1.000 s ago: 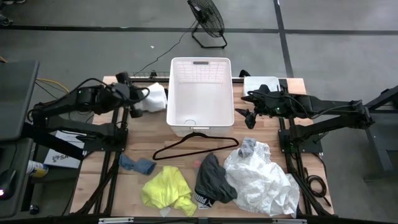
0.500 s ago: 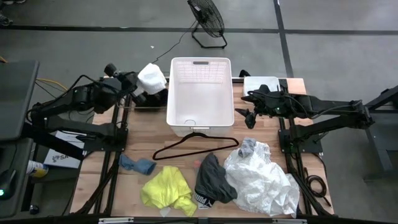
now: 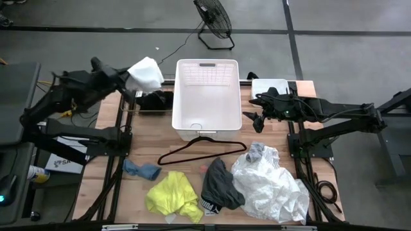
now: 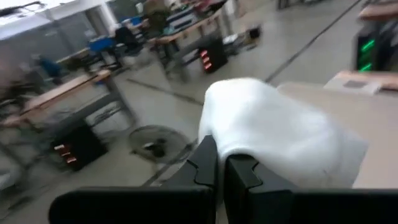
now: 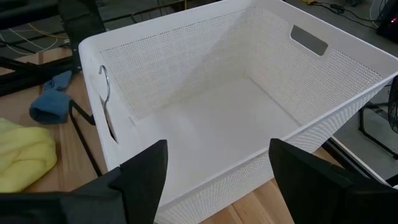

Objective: Pick & Place Cloths
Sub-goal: Put the white underwear into the wire basket

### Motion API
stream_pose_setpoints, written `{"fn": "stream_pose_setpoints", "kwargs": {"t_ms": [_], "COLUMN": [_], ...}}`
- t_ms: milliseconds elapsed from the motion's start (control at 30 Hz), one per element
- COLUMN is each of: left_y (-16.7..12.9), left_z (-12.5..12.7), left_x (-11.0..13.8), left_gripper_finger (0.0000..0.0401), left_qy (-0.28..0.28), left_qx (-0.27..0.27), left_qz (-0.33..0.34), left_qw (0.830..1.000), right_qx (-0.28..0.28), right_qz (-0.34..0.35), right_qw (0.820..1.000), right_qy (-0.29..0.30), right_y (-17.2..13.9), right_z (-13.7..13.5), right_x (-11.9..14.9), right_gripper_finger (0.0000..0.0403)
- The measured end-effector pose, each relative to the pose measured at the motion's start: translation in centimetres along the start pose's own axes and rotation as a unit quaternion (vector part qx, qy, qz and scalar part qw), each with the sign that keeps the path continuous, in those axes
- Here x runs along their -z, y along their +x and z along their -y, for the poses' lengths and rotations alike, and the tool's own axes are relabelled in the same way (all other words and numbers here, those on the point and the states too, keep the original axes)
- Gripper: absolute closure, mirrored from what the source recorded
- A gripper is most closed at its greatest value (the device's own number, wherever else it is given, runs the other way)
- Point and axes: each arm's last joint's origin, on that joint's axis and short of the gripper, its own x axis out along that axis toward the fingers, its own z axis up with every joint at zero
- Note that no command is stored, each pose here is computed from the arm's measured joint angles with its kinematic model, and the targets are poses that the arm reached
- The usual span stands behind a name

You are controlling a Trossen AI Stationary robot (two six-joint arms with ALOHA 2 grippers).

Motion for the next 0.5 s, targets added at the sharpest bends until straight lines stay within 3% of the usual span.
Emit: {"fn": "stream_pose_setpoints", "kwargs": {"t_ms": [133,500], "left_y": [-1.2,-1.7], "left_z": [-1.0,-1.6], "left_x": [-0.8,-1.5], "left_gripper_finger": [0.0401,0.0401], "left_qy": [-0.029,-0.044], "left_qx": [0.031,0.031], "left_qz": [0.029,0.044], "left_qw": [0.999,0.998], "right_qx": [0.0,0.0], "right_qz": [0.0,0.001], "right_qw": [1.0,1.0], "right_qy": [0.0,-0.001], "right_y": [0.0,0.0], "right_z": [0.0,0.0], "right_x": [0.0,0.0], "right_gripper_finger": [0.0131,0.0131]}}
